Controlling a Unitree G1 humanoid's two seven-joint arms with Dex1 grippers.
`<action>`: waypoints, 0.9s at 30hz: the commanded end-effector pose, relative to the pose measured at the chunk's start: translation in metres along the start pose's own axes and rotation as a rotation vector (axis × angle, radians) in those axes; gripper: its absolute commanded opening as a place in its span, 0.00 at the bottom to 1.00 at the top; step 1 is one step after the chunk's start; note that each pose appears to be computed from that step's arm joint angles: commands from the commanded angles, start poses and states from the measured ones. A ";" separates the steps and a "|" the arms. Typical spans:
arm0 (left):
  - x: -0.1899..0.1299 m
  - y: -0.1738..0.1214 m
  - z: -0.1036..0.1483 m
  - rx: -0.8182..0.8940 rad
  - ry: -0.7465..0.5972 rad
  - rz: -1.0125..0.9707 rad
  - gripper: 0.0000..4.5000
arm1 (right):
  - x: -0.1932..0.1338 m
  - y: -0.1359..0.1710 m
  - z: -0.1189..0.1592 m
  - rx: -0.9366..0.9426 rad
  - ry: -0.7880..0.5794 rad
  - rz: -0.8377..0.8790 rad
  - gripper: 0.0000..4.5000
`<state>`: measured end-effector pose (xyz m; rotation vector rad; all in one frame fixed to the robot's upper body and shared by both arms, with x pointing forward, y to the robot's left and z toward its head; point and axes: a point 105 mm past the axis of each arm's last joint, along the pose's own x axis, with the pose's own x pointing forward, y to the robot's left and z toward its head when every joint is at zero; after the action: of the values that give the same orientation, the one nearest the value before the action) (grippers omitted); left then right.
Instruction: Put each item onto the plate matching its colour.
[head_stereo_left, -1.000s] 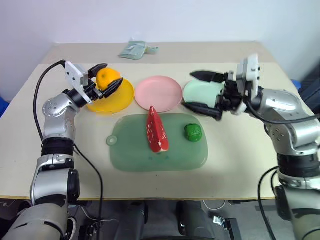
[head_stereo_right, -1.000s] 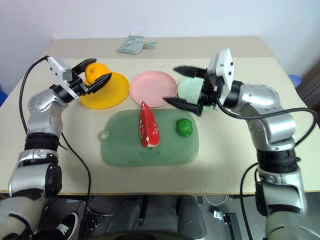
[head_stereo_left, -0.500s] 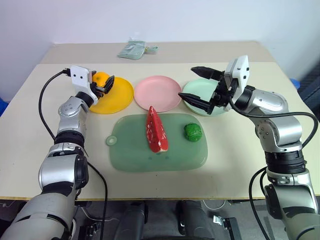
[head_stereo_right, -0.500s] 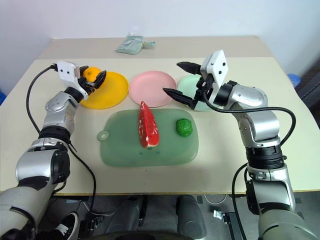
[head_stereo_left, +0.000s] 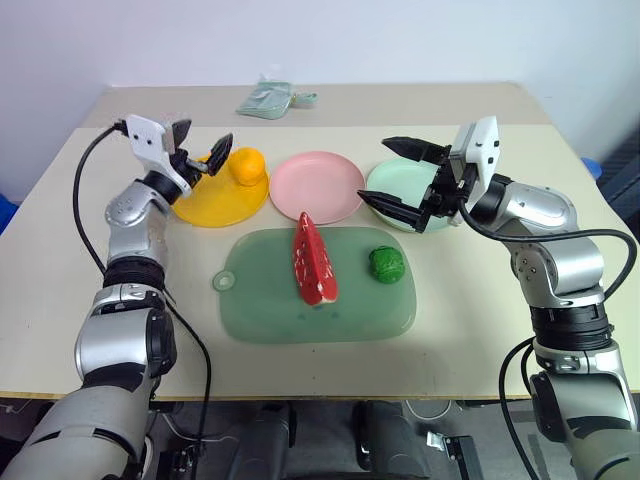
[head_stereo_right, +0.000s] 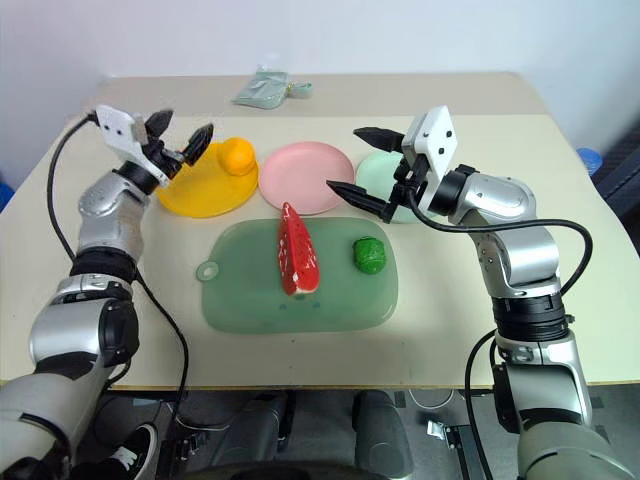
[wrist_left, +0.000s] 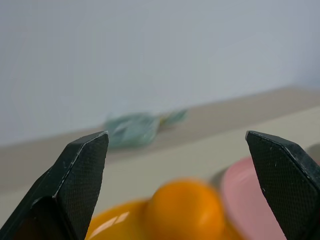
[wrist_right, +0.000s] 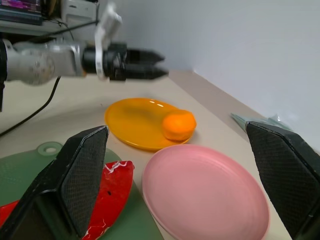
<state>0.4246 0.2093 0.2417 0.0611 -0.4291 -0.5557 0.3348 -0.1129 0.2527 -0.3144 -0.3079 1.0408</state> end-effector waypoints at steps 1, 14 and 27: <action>-0.012 -0.028 0.014 -0.064 -0.014 -0.271 1.00 | -0.004 -0.006 0.009 -0.026 -0.022 -0.020 1.00; -0.045 -0.064 0.018 -0.150 0.095 -0.516 1.00 | -0.002 -0.001 0.010 0.072 -0.012 -0.005 1.00; -0.071 -0.072 0.019 -0.217 0.184 -0.532 1.00 | 0.014 0.013 0.029 0.244 -0.020 0.007 1.00</action>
<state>0.3294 0.1822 0.2087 -0.0259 -0.1303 -1.1272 0.3293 -0.0972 0.2571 -0.0950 -0.1349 1.0513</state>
